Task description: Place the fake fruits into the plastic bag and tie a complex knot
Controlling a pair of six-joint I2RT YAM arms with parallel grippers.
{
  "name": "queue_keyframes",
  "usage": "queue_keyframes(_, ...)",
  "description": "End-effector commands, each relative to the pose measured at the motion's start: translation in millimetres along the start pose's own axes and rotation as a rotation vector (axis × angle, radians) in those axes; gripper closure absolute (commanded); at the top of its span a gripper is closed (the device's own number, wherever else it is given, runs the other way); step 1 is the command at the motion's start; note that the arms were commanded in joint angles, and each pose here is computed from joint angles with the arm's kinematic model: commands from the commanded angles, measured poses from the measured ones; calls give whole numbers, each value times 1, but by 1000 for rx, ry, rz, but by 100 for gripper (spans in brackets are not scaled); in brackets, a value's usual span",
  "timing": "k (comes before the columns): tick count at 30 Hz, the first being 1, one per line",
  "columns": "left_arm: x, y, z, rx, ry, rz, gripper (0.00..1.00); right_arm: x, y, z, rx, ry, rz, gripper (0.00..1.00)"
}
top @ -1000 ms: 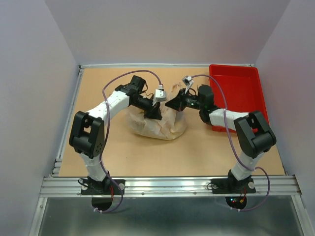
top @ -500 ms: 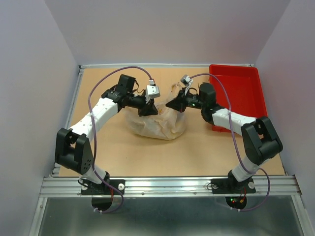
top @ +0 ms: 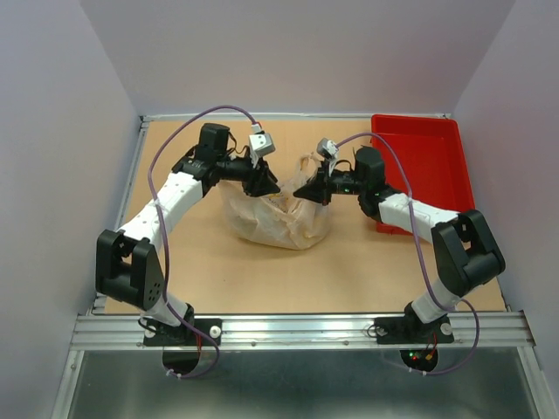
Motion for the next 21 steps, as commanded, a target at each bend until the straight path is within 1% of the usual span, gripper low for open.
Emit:
queue_keyframes(1, -1, -43, -7, 62, 58, -97, 50, -2, -10, 13, -140, -88, -26, 99)
queue_keyframes(2, -1, -52, -8, 78, 66, -108, 46, -1, -10, 13, -146, -97, -27, 100)
queue_keyframes(3, 3, -52, -8, 80, 89, -107, 39, -1, -10, 15, -155, -118, -29, 100)
queue_keyframes(4, 6, -55, -8, 86, 100, -108, 37, 0, -9, 16, -155, -129, -29, 99)
queue_keyframes(5, 6, -60, -8, 95, 101, -113, 33, 0, -10, 16, -160, -134, -31, 100)
queue_keyframes(8, 15, -58, -8, 97, 128, -102, 32, 1, -11, 16, -177, -150, -33, 99)
queue_keyframes(11, 24, -53, -13, 83, 163, -88, 37, 2, -14, 13, -182, -147, -36, 98)
queue_keyframes(12, 29, -49, -18, 72, 187, -79, 47, 3, -15, 12, -182, -139, -36, 97)
queue_keyframes(14, 38, -45, -25, 65, 218, -64, 63, 4, -16, 10, -169, -135, -36, 93)
queue_keyframes(15, 40, -46, -29, 62, 235, -64, 75, 5, -18, 10, -166, -133, -37, 90)
queue_keyframes(17, 44, -46, -34, 55, 254, -66, 84, 6, -19, 9, -161, -133, -38, 85)
queue_keyframes(18, 46, -45, -36, 49, 261, -66, 89, 6, -20, 8, -150, -124, -39, 80)
queue_keyframes(19, 48, -45, -39, 34, 272, -72, 97, 7, -21, 8, -146, -123, -44, 77)
queue_keyframes(20, 50, -45, -41, 24, 278, -78, 100, 8, -22, 7, -153, -119, -49, 74)
queue_keyframes(21, 50, -47, -42, 14, 280, -88, 100, 9, -23, 7, -124, -109, -50, 72)
Point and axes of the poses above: each gripper's point midway between its finger pads, its own x axis out along the fingers, its own z axis along the line the jaws close on, y = z × x, the point moved 2 cm from there along -x, back along the fingers, and after that the axes turned 11 degrees about -x, right-handed, at the moved point
